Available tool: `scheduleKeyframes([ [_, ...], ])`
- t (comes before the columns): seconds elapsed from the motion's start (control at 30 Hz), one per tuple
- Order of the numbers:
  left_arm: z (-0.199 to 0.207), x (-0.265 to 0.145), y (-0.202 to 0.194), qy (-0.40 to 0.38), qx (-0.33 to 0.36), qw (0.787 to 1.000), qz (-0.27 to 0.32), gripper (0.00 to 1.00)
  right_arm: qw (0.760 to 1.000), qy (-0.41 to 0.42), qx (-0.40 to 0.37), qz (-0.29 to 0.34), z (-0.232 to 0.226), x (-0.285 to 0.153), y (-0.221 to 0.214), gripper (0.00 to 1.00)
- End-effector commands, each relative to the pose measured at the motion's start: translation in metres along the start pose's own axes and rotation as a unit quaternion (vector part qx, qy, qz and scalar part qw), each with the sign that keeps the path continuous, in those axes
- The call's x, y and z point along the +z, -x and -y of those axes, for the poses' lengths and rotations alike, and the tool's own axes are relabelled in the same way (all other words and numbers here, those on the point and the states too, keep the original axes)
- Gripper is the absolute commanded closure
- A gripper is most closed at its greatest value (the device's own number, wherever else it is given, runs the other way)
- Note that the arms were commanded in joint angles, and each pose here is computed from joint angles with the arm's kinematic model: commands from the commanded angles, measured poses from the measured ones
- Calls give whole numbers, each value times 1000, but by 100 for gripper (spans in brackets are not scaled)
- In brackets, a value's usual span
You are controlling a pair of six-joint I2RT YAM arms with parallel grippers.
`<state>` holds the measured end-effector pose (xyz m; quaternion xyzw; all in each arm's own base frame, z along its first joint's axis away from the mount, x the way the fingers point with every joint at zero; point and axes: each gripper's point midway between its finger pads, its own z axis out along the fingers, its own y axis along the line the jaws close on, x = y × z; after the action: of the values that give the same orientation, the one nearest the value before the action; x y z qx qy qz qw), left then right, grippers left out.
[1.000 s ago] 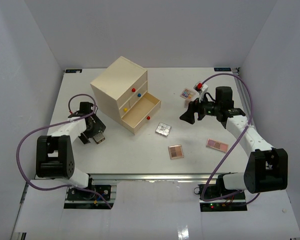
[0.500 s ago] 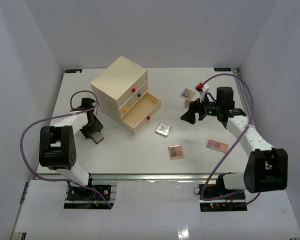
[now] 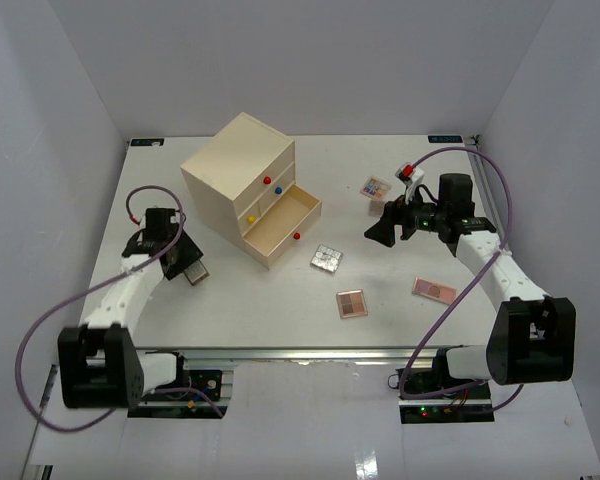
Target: Organize the makeup
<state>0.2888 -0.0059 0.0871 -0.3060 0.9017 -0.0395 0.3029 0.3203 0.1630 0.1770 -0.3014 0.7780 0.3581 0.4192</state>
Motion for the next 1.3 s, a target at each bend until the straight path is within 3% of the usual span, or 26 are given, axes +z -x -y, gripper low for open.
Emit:
scheduleKeyframes([
  [0.0,53,-99,35,-198,43,971,127,100,999,39,-34,12,-9,-1,-2,14],
  [0.1,77,-147,36,-294,77,939,162,100,998,51,-45,7,-10,0,-5,14],
  [0.23,115,-216,32,-429,147,871,189,100,997,59,-56,-4,-8,1,-13,15],
  [0.37,137,-258,39,-480,201,828,208,100,997,50,-56,-5,-2,0,-14,15],
  [0.53,171,-282,39,-511,258,793,209,100,998,38,-49,-4,8,-4,-16,15],
  [0.67,212,-264,28,-493,295,796,190,100,999,33,-42,-1,12,-8,-16,15],
  [0.73,237,-252,0,-484,333,792,166,100,999,31,-40,2,14,-10,-15,14],
  [0.8,256,-245,-13,-444,372,796,175,100,999,30,-37,4,15,-11,-15,15],
  [0.9,274,-202,-24,-366,421,814,161,100,999,35,-35,6,12,-12,-14,15],
  [1.07,278,-145,-9,-239,477,825,185,100,999,39,-32,8,11,-12,-13,15],
  [1.27,279,-76,-6,-109,547,808,192,96,999,41,-31,9,9,-13,-12,15],
])
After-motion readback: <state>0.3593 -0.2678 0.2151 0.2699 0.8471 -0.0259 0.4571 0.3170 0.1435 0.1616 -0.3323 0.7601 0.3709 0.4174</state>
